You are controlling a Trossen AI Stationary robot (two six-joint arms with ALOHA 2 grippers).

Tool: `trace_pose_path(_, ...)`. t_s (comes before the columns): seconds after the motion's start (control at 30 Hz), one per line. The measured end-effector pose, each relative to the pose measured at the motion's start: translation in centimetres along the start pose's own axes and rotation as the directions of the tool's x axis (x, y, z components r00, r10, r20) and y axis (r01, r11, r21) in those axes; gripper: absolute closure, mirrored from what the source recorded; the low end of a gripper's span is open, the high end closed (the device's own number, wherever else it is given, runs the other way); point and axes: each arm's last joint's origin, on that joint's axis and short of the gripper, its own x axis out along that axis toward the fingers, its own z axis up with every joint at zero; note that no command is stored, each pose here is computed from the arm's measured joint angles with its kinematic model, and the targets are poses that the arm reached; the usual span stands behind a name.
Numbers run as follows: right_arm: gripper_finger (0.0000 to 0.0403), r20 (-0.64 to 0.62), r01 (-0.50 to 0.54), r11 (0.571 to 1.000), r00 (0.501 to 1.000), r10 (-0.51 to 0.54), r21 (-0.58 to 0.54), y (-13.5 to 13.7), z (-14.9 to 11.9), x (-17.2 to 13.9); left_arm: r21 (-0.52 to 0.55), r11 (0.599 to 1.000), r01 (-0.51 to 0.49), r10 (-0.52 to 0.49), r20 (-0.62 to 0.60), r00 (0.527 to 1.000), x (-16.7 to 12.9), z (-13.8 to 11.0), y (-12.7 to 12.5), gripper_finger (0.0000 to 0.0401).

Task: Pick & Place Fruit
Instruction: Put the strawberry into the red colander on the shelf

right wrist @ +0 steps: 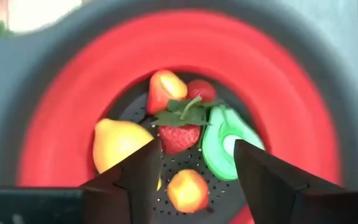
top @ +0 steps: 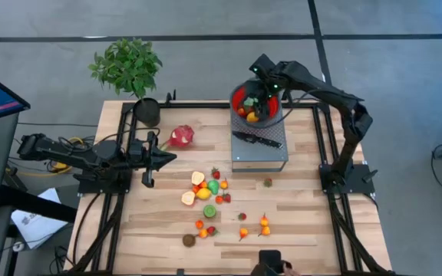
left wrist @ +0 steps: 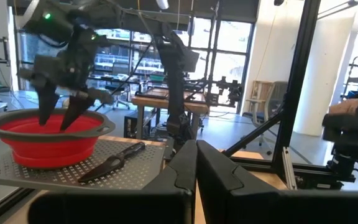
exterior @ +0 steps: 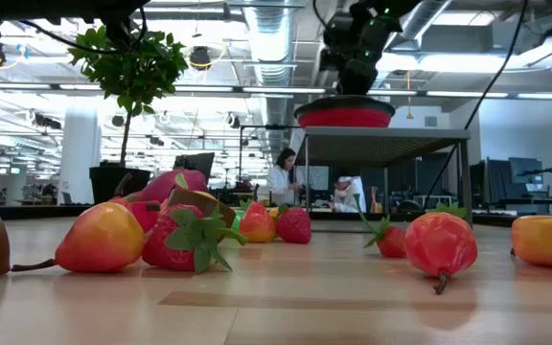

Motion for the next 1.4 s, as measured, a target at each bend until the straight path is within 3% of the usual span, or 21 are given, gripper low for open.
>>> trace_pose_path(0.17,0.0256,0.073,0.047,0.999,0.996,-0.048,0.026,0.5,-0.1,-3.0,0.0,1.0,0.0,0.0,0.0,1.0,0.0,0.0,0.0,0.0398)
trace_pose_path(0.3,0.0303,0.103,0.044,0.993,0.993,-0.056,0.108,0.9,-0.3,-4.6,0.0,1.0,0.0,0.0,0.0,1.0,0.0,0.0,0.0,0.0398)
trace_pose_path(0.4,0.0337,0.118,0.004,0.989,0.993,-0.022,0.15,1.4,-0.5,-5.4,0.0,1.0,0.0,0.0,0.0,1.0,0.0,0.0,0.0,0.0398)
trace_pose_path(0.6,0.0397,0.145,-0.076,0.992,0.988,0.061,0.103,4.1,0.1,-6.7,0.0,1.0,0.0,0.0,0.0,1.0,0.0,0.0,0.0,0.0398)
trace_pose_path(1.0,0.0399,0.205,-0.191,0.979,0.963,0.172,0.077,11.2,1.2,-9.8,0.0,1.0,0.0,0.0,0.0,1.0,0.0,0.0,0.0,0.0398)
trace_pose_path(1.4,0.0401,0.267,-0.286,0.94,0.935,0.232,0.188,18.6,-2.0,-7.5,-0.003,1.0,0.0,0.0,0.0,1.0,0.0,0.0,0.0,0.0398)
